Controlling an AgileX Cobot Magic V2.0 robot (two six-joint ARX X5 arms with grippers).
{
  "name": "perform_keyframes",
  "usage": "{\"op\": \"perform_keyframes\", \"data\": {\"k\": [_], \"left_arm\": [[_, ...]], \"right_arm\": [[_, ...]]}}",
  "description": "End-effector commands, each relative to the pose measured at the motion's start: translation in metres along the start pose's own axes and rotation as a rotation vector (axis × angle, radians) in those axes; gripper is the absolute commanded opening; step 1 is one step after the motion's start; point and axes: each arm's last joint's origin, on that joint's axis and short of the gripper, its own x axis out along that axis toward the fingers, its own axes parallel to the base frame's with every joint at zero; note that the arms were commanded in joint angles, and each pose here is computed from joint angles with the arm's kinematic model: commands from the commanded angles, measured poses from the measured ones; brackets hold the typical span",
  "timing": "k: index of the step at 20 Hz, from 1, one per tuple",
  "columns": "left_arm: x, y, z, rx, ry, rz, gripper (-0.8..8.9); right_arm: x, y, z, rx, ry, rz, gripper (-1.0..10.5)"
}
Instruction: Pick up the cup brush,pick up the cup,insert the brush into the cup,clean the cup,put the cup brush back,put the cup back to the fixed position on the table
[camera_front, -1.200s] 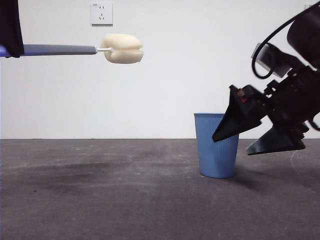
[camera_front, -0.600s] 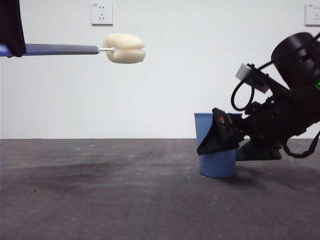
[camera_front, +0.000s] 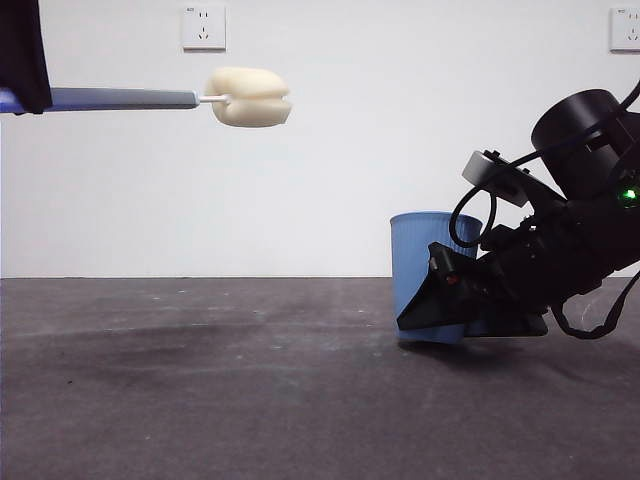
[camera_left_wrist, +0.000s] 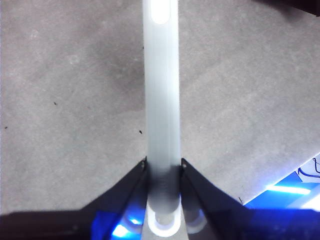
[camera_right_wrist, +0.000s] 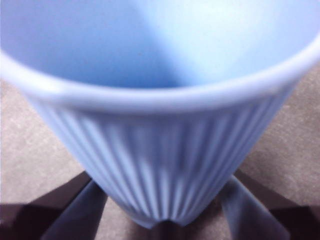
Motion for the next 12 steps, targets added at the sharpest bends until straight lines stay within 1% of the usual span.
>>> {"op": "perform_keyframes", "data": {"k": [1,2,6,8,10,12], "left_arm": [[0.0,0.001,0.0,0.0,-0.005,0.004,-0.08],[0.0,0.001,-0.001,0.0,-0.005,0.004,-0.09],[0.0,0.001,-0.001,0.008,-0.002,0.005,-0.09],[0.0,0.001,-0.002,0.033,0.007,0.007,-0.09],[0.0,0.001,-0.003,0.066,0.026,0.008,-0.09],[0.0,0.001,-0.005,0.098,0.044,0.008,-0.09]], "right_arm": [[0.0,0.001,-0.004,0.008,0.009,0.004,0.3],[0.0,0.001,-0.004,0.008,0.009,0.008,-0.1],[0.0,0.004,-0.004,0.006,0.016,0.015,-0.1],[-0.004,0.008,0.0,0.008,0.033,0.018,-0.1],[-0.015,0.014,0.008,-0.015,0.055,0.01,-0.1],[-0.032,0.023,0.018,-0.049,0.083,-0.03,-0.1]]}}
